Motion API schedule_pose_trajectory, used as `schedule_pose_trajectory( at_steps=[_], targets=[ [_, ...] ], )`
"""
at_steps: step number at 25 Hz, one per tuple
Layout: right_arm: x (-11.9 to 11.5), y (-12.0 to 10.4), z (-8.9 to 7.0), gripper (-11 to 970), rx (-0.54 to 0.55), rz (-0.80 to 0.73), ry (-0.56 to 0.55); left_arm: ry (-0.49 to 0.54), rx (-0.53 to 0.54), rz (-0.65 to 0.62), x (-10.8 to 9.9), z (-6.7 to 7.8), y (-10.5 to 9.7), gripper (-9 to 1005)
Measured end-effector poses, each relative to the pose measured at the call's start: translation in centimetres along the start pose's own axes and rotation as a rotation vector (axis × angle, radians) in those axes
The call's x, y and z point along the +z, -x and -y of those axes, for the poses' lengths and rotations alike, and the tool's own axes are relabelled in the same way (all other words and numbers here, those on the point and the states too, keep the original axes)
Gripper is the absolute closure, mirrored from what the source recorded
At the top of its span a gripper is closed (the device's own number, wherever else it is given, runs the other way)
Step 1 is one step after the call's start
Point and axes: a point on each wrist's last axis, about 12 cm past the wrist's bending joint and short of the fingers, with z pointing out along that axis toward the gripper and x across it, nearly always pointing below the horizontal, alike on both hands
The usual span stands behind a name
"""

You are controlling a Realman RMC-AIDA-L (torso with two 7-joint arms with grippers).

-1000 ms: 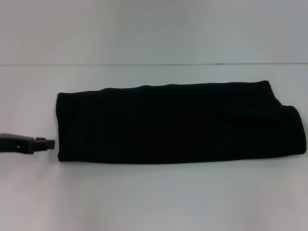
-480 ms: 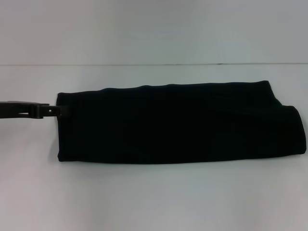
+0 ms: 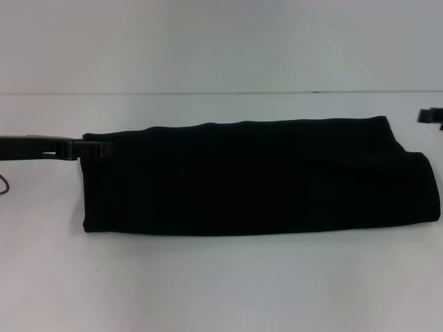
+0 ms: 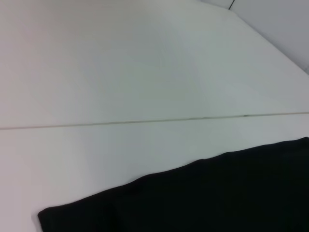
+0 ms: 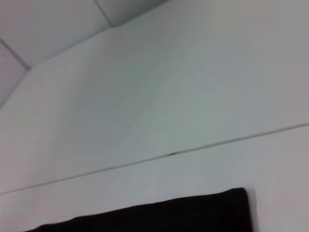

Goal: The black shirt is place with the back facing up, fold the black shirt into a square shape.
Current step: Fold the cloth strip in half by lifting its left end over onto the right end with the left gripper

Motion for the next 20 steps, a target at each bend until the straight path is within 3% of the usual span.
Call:
schedule_pose_trajectory(
  at_steps=[9, 20],
  targets=[
    [5.8, -0.6, -2.9, 285, -0.044, -0.023, -0.117, -0.027, 0.031, -0.009, 0.8, 0.5, -0.2, 258],
    [7.7, -1.9, -3.5, 316, -0.036, 0.006, -0.203, -0.024, 0.032, -0.021, 1.5, 0.3, -0.6, 259]
  ],
)
